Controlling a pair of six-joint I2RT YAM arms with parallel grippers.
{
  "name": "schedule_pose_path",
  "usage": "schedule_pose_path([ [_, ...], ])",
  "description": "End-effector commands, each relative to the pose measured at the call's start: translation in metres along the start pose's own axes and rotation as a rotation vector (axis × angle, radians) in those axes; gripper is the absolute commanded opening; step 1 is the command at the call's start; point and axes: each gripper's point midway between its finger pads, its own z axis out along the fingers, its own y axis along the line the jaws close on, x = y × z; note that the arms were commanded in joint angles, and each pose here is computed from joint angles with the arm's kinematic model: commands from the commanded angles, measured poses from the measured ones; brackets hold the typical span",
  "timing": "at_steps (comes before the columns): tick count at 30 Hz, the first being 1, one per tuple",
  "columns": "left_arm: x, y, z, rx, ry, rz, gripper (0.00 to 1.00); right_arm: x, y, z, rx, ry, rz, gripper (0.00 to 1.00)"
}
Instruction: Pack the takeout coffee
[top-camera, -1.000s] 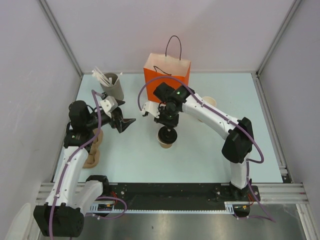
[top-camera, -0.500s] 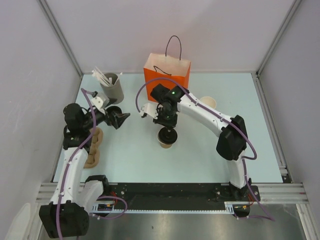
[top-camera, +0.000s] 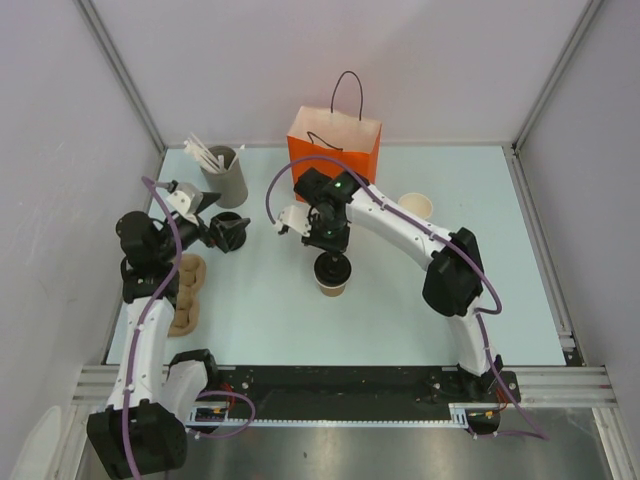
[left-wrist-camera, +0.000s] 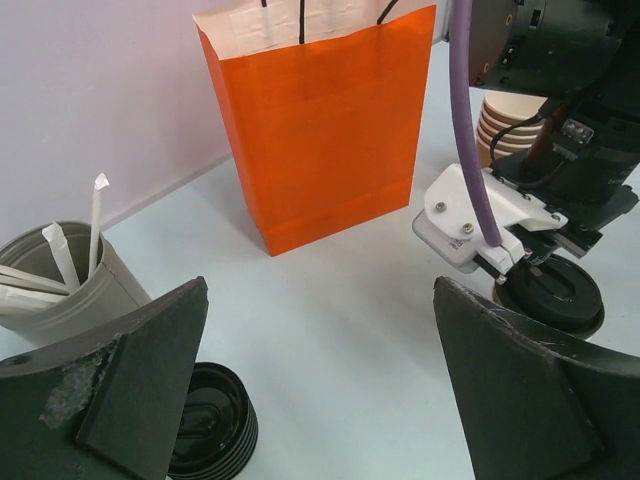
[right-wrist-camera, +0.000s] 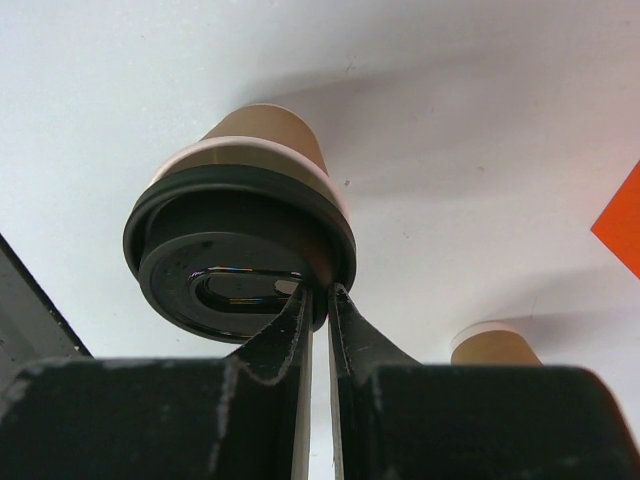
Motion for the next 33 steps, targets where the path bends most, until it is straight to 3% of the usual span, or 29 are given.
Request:
schedule_pose_path([
  [1,-0.01,-0.002,-0.003,0.011,-0.037,0.034,0.99,-0.005,-0.002,-0.005,0.035,0.014,-0.001,0.07],
  [19,-0.008,-0.004,-0.002,0.029,-0.038,0.025,0.99,-0.004,-0.002,0.008,0.042,0.054,-0.014,0.1],
  [33,-0.007,-0.004,-0.002,0.037,-0.039,0.021,1.0,-0.014,0.001,0.001,0.052,0.029,-0.029,0.31],
])
